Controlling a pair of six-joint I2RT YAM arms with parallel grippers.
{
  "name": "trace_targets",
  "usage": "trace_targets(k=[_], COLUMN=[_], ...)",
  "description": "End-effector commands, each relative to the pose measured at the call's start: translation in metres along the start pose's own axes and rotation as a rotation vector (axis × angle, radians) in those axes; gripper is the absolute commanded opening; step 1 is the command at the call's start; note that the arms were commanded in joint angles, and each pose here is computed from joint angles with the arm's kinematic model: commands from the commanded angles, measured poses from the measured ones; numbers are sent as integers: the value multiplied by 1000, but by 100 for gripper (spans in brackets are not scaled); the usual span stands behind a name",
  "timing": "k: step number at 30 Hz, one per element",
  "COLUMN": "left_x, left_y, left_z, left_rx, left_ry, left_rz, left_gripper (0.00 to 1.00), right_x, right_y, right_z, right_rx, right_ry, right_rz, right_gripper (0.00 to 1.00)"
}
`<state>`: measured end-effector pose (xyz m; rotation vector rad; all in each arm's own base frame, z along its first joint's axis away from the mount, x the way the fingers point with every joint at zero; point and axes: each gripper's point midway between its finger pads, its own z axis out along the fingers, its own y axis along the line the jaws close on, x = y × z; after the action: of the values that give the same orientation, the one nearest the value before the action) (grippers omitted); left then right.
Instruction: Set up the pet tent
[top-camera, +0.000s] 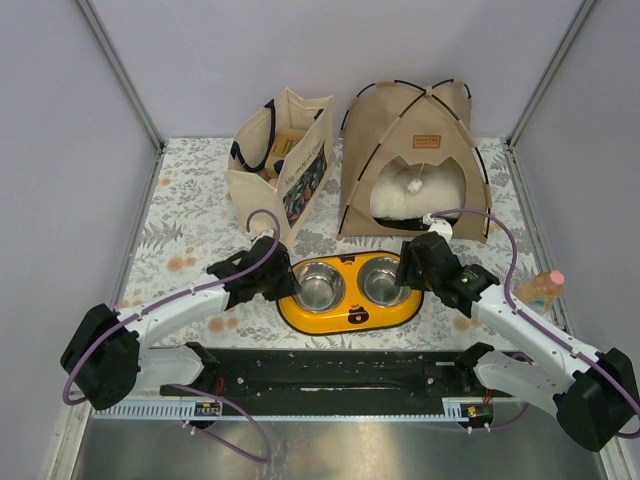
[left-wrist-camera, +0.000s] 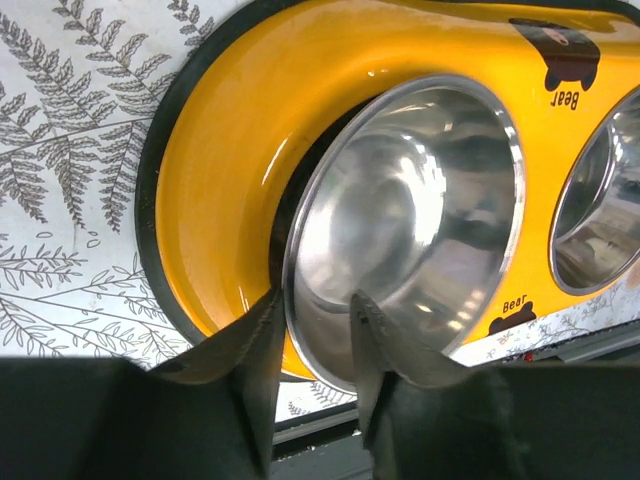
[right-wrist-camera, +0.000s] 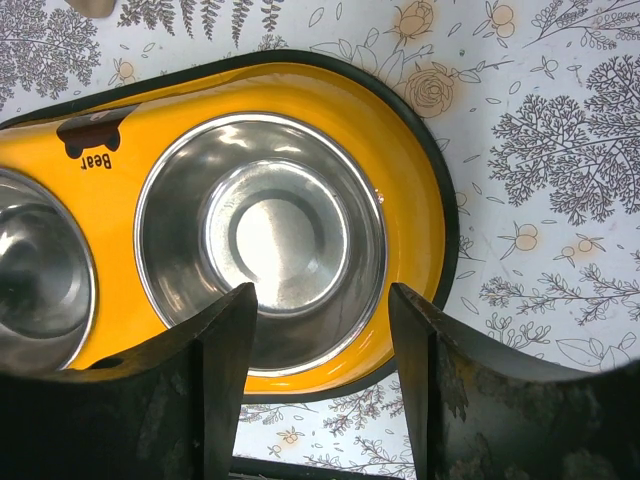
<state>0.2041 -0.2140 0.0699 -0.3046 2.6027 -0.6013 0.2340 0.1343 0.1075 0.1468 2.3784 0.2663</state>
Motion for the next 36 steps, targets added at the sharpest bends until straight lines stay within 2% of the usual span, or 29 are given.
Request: trace_targets(k=[1,8,17,23,33,36], left_x=[-9,-22,-40,-28,-12,-5], left_y=[-1,0,-16,0,21,21], left_z=[-4,-14,-40,-30,-1,8], left_rx=[-4,-11,87,68,18,39], left_ry=[-41,-99,-216,-208,-183,-165], left_rz=[0,36,91,89,54,27], left_gripper=[42,59,69,91,93,88], right_x=[-6,-8,-12,-5,13,22], right_y=[4,3,0,-14,-25,-18], right_z=[-1,-2,-12,-14,7,15], right_rx=[-20,-17,-17,18,87,68], right_ry=[-32,-38,-58,-67,-11,32], right_rz=[2,5,-14,-30,-27,-11], right_gripper=[64,64,65,75,90,90])
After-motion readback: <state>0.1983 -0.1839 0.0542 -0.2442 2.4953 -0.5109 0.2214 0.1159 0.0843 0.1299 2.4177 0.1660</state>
